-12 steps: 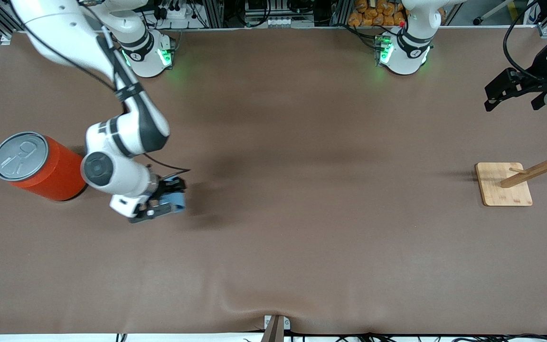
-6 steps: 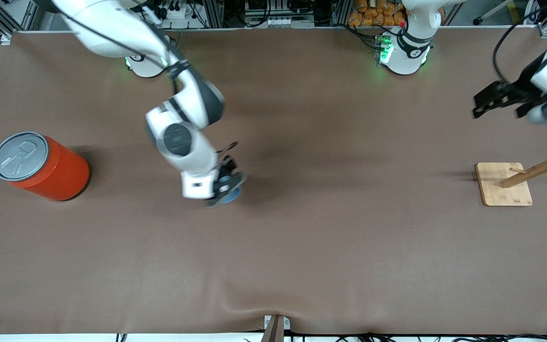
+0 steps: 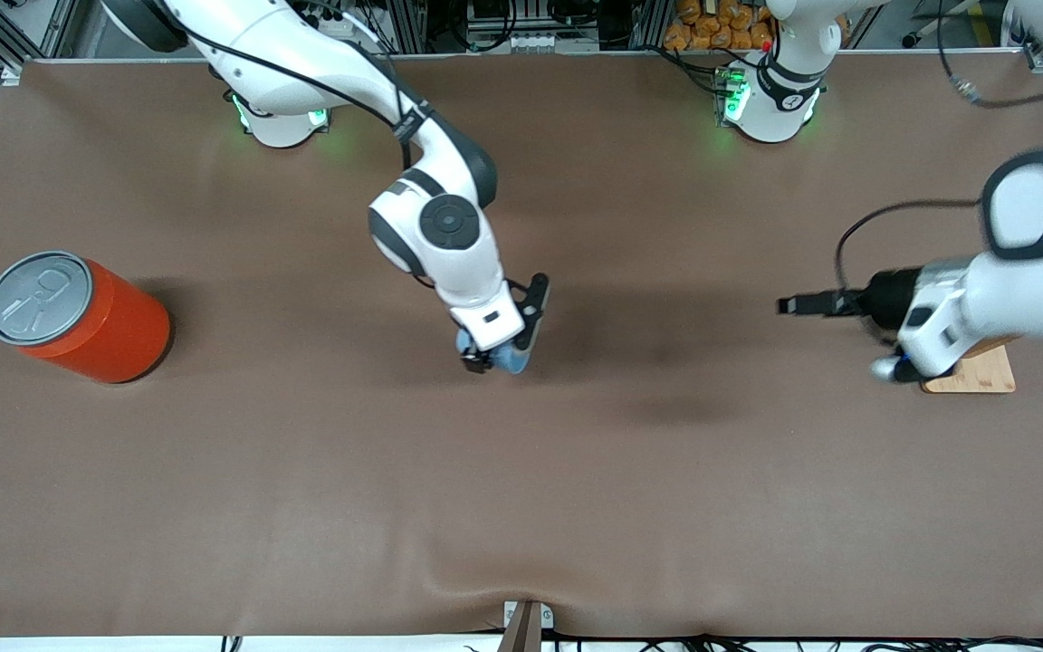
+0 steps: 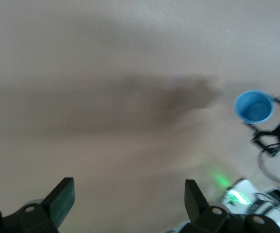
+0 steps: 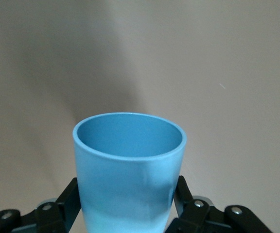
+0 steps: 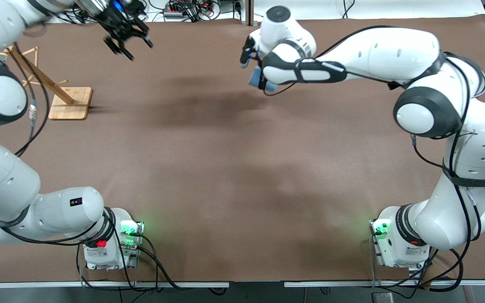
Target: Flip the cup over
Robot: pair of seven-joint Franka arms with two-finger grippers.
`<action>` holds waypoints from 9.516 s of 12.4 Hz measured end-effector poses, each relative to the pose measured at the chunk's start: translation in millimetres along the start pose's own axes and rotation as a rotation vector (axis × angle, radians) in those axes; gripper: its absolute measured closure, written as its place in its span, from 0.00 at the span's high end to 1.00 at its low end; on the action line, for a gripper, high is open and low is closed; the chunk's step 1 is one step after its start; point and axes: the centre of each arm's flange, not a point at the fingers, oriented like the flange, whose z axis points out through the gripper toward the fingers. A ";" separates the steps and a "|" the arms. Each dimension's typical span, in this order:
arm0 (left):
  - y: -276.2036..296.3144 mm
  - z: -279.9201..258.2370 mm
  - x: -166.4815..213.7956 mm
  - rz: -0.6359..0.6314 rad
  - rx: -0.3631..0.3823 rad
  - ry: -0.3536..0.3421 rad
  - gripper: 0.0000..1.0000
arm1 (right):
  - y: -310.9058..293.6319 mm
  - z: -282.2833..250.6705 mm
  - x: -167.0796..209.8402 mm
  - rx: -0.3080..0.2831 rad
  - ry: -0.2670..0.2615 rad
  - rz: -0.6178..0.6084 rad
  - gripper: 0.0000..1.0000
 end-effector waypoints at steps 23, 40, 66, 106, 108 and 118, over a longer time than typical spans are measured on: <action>-109.1 213.6 55.7 0.244 -0.668 -0.089 0.68 | -96.7 34.2 81.4 -0.035 -0.141 -0.184 1.00; -37.4 299.9 24.7 0.160 -0.669 -0.096 0.64 | 202.9 -237.5 -206.4 -0.017 -0.183 0.594 1.00; 30.7 298.5 22.9 0.045 -0.639 0.089 0.05 | 151.1 -374.3 -449.9 0.025 -0.105 1.687 1.00; 79.0 -156.5 -87.6 -0.043 0.398 0.507 1.00 | 161.7 -392.6 -472.1 0.046 -0.130 1.614 1.00; 82.5 -170.7 -112.4 -0.002 0.465 0.503 1.00 | 161.9 -391.9 -471.8 0.047 -0.131 1.614 1.00; 75.1 -189.4 -142.8 0.010 0.480 0.513 1.00 | 161.5 -391.1 -467.0 0.044 -0.134 1.604 1.00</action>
